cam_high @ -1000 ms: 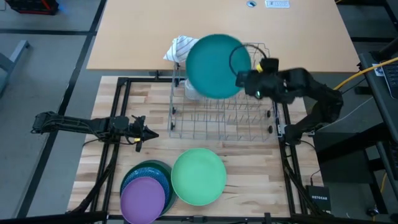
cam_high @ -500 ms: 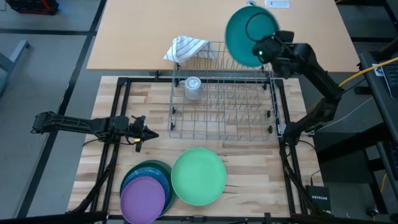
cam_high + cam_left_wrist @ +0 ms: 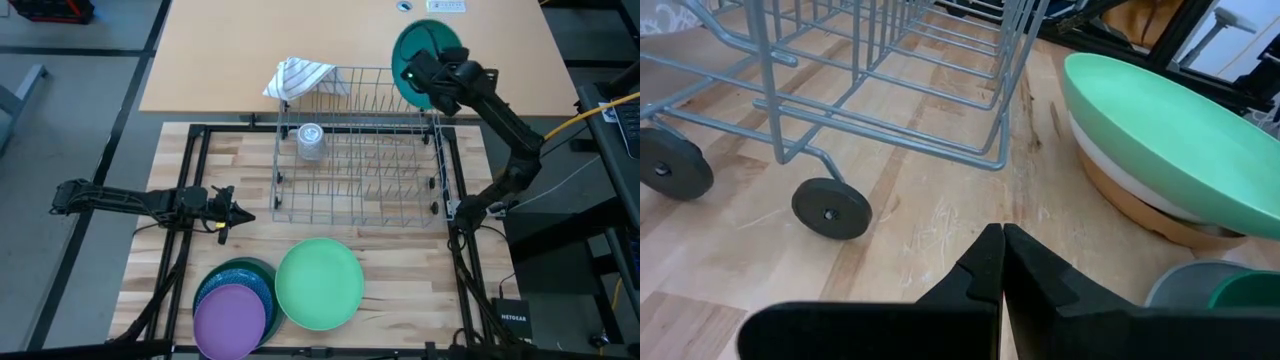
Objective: Sort dishes
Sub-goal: Put the blue plate in the dishwasher rack
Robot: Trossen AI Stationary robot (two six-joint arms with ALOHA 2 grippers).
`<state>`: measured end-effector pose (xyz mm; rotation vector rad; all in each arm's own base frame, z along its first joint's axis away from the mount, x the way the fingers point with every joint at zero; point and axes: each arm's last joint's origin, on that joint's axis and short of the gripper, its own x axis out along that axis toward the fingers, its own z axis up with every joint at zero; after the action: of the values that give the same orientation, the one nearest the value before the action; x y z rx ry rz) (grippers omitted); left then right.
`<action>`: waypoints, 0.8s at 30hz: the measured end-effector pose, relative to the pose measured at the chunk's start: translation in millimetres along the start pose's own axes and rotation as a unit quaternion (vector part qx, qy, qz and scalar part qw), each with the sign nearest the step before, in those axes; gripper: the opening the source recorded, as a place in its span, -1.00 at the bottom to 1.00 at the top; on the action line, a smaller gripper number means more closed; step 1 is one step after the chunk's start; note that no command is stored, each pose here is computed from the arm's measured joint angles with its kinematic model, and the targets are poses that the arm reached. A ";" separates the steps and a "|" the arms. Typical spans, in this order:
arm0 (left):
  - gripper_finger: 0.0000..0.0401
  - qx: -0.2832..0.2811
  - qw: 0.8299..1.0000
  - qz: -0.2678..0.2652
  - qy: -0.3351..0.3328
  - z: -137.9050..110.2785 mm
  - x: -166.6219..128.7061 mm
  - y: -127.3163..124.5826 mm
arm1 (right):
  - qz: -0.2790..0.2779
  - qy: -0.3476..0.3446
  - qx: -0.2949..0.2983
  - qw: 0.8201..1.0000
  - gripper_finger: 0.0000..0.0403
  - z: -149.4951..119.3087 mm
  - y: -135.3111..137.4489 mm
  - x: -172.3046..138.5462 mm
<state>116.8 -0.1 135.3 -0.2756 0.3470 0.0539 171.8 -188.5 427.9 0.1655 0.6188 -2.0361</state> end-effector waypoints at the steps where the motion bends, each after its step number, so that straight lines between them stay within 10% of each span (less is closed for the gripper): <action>1: -1.00 0.000 1.000 0.000 0.000 0.0 0.0 0.0 | -0.011 0.003 -0.009 1.000 -0.98 -3.6 2.6 5.1; 24: -1.00 0.013 1.000 0.000 0.000 0.0 0.0 0.0 | -0.067 0.032 -0.088 0.993 -0.98 -36.9 36.5 39.3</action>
<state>116.8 -0.1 135.3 -0.2489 0.3473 0.0496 177.0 -215.6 368.9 0.0873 0.8667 -2.0983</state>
